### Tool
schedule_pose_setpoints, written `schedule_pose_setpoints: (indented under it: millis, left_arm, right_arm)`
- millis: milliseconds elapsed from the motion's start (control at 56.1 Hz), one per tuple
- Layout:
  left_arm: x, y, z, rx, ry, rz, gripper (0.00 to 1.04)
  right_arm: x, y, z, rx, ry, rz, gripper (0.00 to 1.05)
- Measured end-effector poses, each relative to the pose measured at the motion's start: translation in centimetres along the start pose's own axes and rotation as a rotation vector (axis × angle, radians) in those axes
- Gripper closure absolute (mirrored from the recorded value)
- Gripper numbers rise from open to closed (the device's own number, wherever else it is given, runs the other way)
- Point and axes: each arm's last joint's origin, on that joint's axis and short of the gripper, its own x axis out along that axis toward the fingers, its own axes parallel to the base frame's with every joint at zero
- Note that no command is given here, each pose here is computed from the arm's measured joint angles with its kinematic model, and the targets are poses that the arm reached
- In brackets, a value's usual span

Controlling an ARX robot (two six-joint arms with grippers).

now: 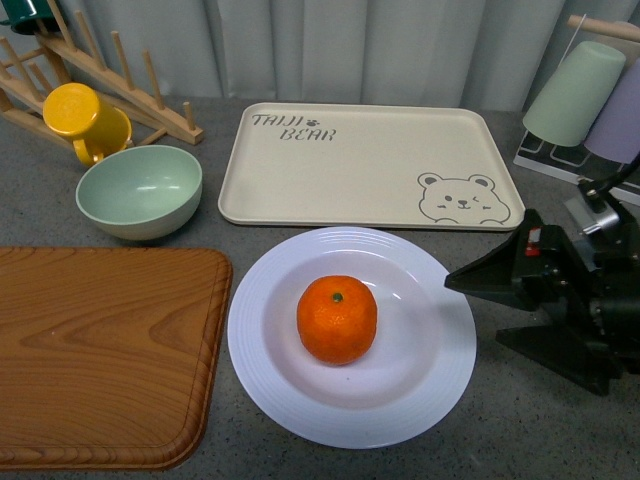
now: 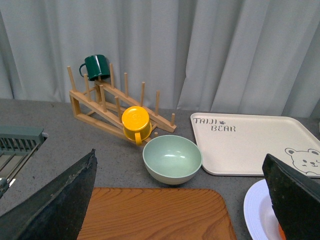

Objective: Place orange and plate with both arms

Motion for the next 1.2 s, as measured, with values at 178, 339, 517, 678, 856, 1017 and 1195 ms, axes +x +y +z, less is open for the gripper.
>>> schedule_pose_setpoints:
  millis: [178,339,517,678,856,1017,1195]
  left_arm:
    - [0.0,0.0,0.0,0.000,0.000,0.000,0.06]
    - [0.0,0.0,0.0,0.000,0.000,0.000,0.06]
    - [0.0,0.0,0.0,0.000,0.000,0.000,0.06]
    - [0.0,0.0,0.0,0.000,0.000,0.000,0.06]
    - [0.0,0.0,0.0,0.000,0.000,0.000,0.06]
    - [0.0,0.0,0.0,0.000,0.000,0.000,0.06]
    - [0.0,0.0,0.0,0.000,0.000,0.000,0.06]
  right_arm:
    - [2.6,-0.4,0.0,0.043,0.039,0.025,0.09]
    - [3.8,-0.5,0.7,0.072,0.031,0.040,0.09]
    - [4.5,-0.9,0.5,0.102,0.044,0.035,0.09]
    - [4.9,-1.0,0.6,0.108,0.041,0.034,0.20]
    - [5.2,-1.6,0.3,0.122,0.044,0.011,0.48]
    - [5.4,-2.0,0.0,0.129,0.051,0.000,0.79]
    - [5.2,-2.1,0.0,0.118,0.071,0.036,1.00]
